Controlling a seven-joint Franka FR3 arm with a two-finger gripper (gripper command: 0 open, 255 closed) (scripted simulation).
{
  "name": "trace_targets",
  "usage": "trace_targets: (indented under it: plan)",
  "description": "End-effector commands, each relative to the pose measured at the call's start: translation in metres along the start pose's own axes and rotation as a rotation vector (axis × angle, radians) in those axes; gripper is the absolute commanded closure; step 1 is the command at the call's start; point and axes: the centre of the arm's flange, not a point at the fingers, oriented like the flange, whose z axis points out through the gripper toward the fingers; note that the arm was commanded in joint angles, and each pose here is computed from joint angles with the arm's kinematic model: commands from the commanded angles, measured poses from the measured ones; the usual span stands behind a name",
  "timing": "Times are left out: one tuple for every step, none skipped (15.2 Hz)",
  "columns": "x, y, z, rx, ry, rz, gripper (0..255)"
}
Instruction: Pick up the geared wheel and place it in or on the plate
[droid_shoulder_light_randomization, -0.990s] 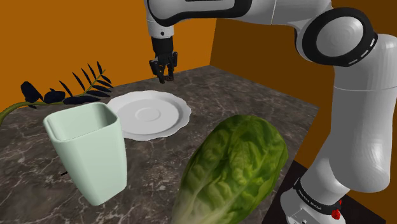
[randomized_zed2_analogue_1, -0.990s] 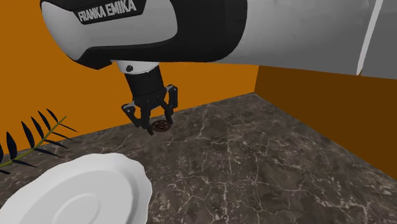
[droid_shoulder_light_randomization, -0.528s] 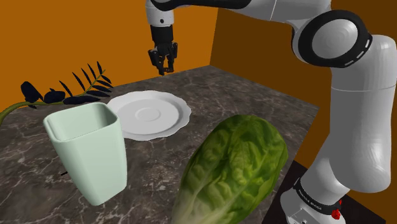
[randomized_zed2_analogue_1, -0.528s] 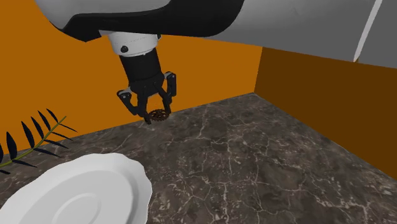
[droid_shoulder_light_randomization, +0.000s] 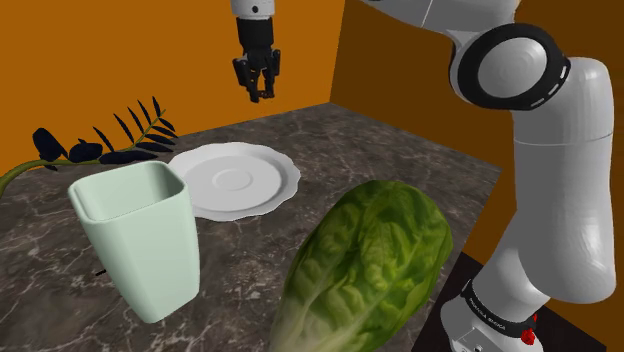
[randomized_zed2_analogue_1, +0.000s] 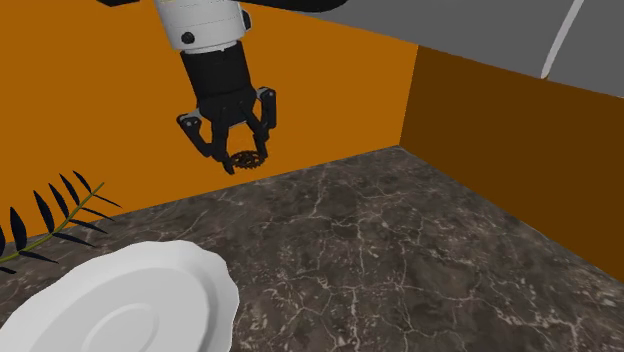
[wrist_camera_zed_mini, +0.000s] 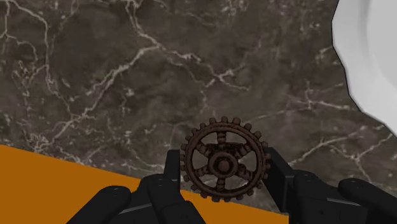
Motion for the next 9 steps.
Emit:
trace_targets:
  plan:
    - [-0.005,-0.012,-0.005,0.000,-0.001,0.000,255]
    - [-0.011,-0.024,-0.007,0.000,-0.001,0.000,255]
    - [-0.016,-0.035,-0.008,0.000,-0.001,0.000,255]
    - [-0.022,-0.047,-0.010,0.000,-0.001,0.000,255]
    - [-0.028,-0.059,-0.011,0.000,-0.001,0.000,255]
    - [-0.034,-0.071,-0.013,0.000,-0.001,0.000,255]
    - [-0.039,-0.083,-0.014,0.000,-0.001,0.000,255]
    - [-0.045,-0.094,-0.015,0.000,-0.001,0.000,255]
    - [-0.051,-0.106,-0.017,0.000,-0.001,0.000,255]
